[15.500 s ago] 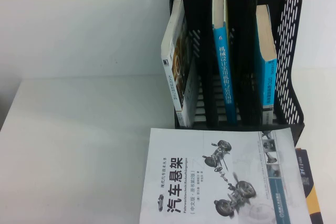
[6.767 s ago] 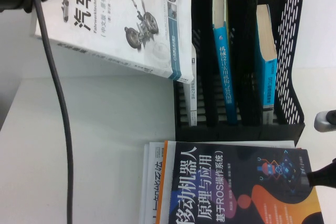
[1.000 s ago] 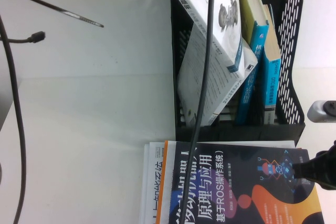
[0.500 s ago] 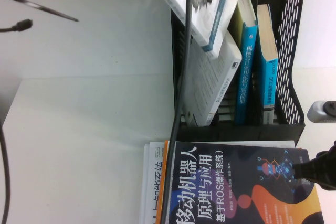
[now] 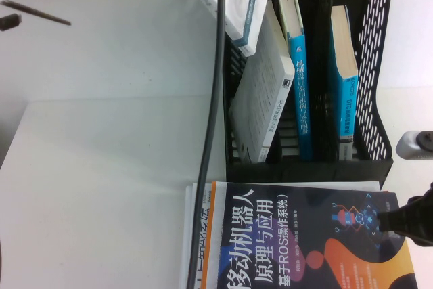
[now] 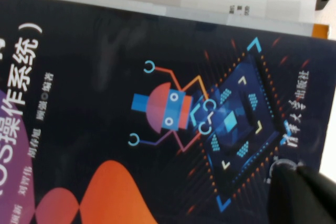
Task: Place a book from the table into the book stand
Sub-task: Place the book on the book shelf
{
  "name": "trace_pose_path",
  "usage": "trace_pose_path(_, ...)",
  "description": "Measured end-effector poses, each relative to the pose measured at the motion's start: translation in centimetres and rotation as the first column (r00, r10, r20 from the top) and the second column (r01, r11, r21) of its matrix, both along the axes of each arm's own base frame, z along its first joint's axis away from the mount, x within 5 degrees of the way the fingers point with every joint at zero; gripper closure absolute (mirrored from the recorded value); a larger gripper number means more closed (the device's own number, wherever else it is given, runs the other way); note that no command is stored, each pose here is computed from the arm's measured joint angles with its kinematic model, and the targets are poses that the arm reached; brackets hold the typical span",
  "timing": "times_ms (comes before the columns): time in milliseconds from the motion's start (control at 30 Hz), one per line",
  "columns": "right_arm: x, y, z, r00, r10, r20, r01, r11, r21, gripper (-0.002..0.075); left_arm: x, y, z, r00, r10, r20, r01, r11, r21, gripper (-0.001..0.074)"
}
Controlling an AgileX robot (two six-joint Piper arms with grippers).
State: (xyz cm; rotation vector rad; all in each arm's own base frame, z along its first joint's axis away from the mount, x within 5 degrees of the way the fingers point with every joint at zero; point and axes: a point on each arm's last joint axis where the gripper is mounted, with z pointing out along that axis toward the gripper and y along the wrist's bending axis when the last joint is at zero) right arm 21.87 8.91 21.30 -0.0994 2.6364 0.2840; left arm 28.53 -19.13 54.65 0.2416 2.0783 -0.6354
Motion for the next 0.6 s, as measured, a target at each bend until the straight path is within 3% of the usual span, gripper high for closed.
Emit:
trace_pose_path(367, 0.0, 0.0, 0.0, 1.0, 0.0, 0.006, 0.0, 1.0, 0.002, 0.0728, 0.5, 0.0, -0.5, 0.999, 0.034, -0.021, -0.033, 0.999, 0.003, 0.0621)
trace_pose_path(600, -0.1, 0.0, -0.1, 1.0, -0.002, -0.019, 0.002, 1.0, -0.001, 0.0728, 2.4, -1.2, -4.2, 0.983, 0.074, -0.169, -0.066, 0.997, 0.05, 0.0621)
